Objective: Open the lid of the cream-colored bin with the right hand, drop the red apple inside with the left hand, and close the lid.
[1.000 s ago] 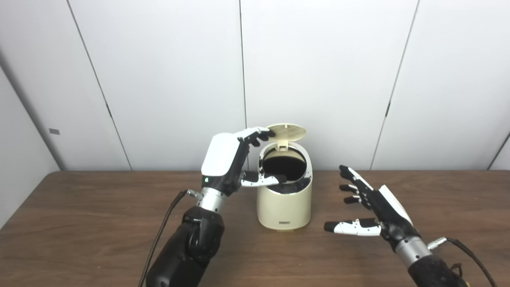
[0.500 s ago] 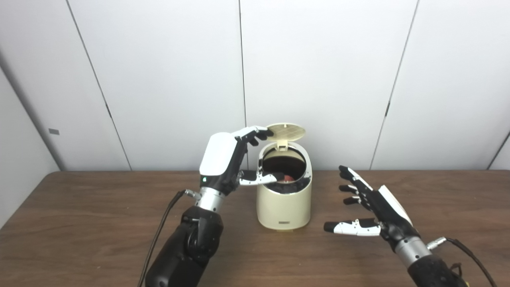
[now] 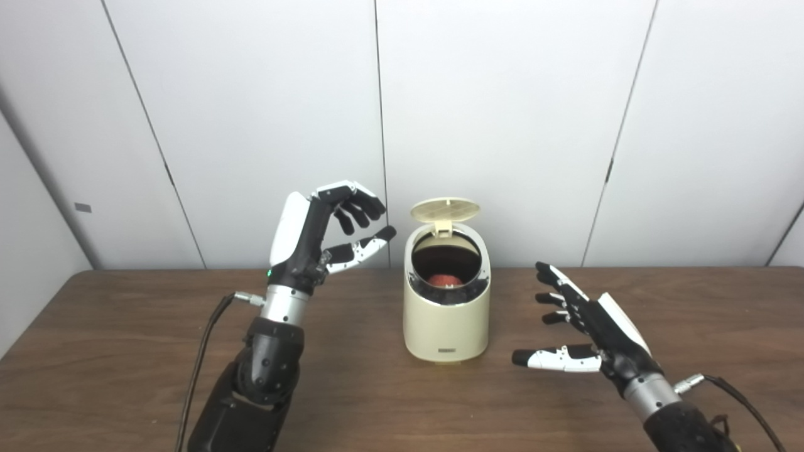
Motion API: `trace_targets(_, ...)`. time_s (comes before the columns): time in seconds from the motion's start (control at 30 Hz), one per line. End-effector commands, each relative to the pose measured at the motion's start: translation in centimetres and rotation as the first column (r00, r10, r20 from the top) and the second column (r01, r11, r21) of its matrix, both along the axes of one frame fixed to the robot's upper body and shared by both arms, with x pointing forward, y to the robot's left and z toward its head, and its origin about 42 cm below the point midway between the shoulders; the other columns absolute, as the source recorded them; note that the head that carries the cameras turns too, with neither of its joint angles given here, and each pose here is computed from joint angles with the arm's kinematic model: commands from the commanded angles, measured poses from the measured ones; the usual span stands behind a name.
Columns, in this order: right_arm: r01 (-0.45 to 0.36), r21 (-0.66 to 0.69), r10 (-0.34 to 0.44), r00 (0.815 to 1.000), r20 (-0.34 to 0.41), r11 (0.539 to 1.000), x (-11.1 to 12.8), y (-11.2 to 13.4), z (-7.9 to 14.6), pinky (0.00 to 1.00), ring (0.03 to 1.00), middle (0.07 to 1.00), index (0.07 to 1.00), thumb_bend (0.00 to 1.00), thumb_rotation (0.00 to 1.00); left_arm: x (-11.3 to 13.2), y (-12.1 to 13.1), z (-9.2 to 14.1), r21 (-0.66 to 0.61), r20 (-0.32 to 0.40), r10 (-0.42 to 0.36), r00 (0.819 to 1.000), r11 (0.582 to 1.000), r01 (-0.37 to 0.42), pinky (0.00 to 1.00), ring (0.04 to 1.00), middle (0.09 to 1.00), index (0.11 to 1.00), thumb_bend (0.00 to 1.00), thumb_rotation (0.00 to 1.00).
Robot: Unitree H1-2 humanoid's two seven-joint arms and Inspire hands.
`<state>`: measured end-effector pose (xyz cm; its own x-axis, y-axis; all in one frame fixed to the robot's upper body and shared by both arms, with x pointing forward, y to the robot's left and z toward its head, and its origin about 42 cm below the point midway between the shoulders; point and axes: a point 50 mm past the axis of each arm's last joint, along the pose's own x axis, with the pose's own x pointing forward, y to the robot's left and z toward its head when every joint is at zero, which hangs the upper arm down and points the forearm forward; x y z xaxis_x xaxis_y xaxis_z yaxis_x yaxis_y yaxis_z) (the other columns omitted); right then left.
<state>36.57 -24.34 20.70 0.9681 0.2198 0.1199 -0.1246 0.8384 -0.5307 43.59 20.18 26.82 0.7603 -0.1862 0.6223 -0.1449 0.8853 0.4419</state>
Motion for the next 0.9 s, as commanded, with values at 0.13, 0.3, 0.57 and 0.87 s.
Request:
trace_targets(0.13, -0.021, -0.007, 0.022, 0.995, 0.096, 1.000, 0.8, -0.2, 2.6, 0.73, 0.851, 0.936, 0.937, 0.79, 0.29, -0.4, 2.6, 1.2, -0.092, -0.021, -0.036, 0.999, 0.995, 0.034, 0.34, 0.439, 0.484, 0.493, 0.52, 0.00)
trace_targets(0.3, -0.026, -0.014, 0.027, 0.994, 0.106, 1.000, 0.8, -0.3, 2.8, 0.71, 0.848, 0.937, 0.939, 0.79, 0.30, -1.1, 4.7, -0.3, -0.199, -0.133, -0.071, 0.989, 0.979, 0.043, 0.35, 0.437, 0.483, 0.502, 0.51, 0.00)
trace_targets(0.57, -0.034, -0.009, 0.035, 0.993, 0.115, 0.999, 1.1, -0.7, 2.8, 0.71, 0.853, 0.944, 0.943, 0.79, 0.31, -2.3, 5.7, -3.6, -0.366, -0.330, -0.134, 0.935, 0.931, 0.004, 0.32, 0.435, 0.480, 0.508, 0.52, 0.00)
trace_targets(0.87, -0.041, -0.015, 0.043, 0.992, 0.119, 0.999, 1.3, -0.8, 3.1, 0.70, 0.858, 0.946, 0.948, 0.79, 0.34, -3.6, 5.4, -7.1, -0.386, -0.431, -0.186, 0.883, 0.923, 0.006, 0.34, 0.495, 0.500, 0.492, 0.52, 0.00)
